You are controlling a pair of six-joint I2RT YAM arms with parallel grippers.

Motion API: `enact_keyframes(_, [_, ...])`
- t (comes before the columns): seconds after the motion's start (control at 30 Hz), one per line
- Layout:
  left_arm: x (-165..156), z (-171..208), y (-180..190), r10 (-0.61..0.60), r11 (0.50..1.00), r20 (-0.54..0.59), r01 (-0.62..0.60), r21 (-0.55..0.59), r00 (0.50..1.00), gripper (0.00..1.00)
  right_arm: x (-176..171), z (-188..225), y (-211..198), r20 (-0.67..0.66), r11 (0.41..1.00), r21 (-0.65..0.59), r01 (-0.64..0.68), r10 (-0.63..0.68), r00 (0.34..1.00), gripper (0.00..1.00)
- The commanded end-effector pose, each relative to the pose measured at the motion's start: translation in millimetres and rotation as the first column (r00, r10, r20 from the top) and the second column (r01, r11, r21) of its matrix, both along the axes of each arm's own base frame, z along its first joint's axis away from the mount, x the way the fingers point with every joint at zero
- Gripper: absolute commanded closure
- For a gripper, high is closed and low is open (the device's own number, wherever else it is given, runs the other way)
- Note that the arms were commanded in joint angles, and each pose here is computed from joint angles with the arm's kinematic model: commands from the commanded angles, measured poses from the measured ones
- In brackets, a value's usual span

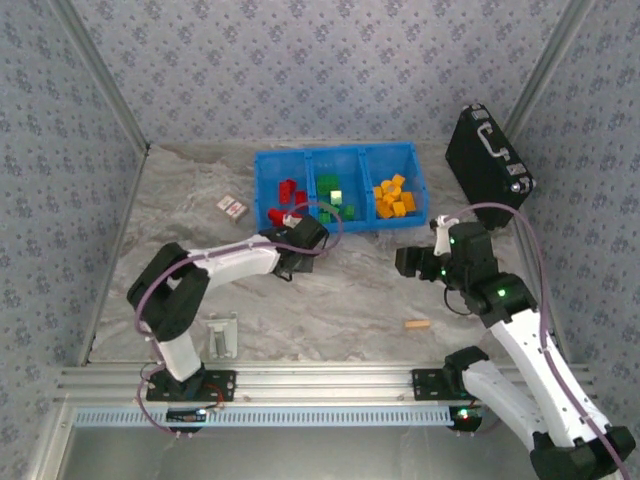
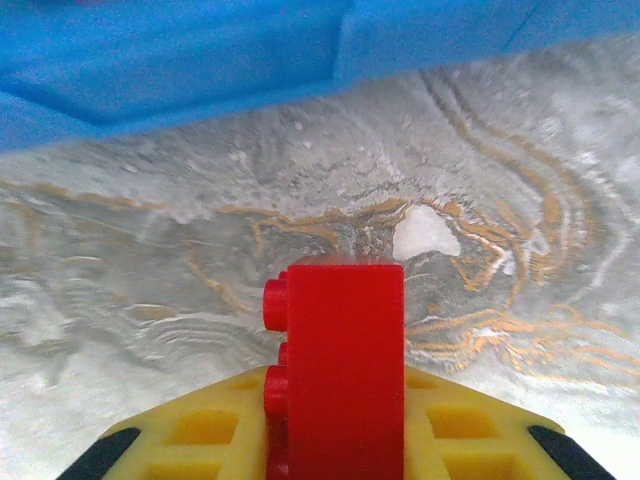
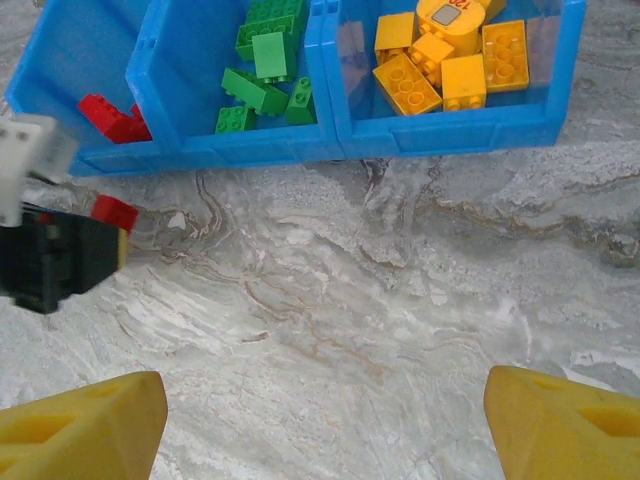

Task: Sort the legos into containers by color
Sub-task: Pick up the lego from the center of the table, then place the lego in the container.

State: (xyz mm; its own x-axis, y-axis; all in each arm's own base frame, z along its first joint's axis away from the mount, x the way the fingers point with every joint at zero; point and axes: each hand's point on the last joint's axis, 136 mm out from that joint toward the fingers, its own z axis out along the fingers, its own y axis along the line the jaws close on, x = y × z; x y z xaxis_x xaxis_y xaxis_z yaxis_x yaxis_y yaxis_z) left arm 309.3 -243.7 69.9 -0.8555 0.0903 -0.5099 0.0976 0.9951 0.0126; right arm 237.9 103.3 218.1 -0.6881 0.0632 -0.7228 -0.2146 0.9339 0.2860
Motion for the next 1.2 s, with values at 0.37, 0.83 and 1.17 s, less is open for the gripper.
enact_keyframes(0.37, [40.8,168.5,19.0,-0.019,0.998,0.296,0.037,-0.055,0.955,0.79,14.0,-5.8,12.8,0.024,0.998,0.028,-0.054,0.053,0.998,0.15])
enact_keyframes(0.83, [145.7,154.3,20.3,0.021,0.972,0.283,0.047,-0.230,0.959,0.79,17.3,-21.3,19.2,-0.023,0.996,0.058,-0.061,0.063,0.998,0.14])
enact_keyframes(1.17, [185.1,85.5,9.5,0.051,0.951,0.172,0.005,-0.310,0.984,0.80,21.2,-39.0,35.0,-0.084,0.988,0.097,-0.118,0.127,0.988,0.13])
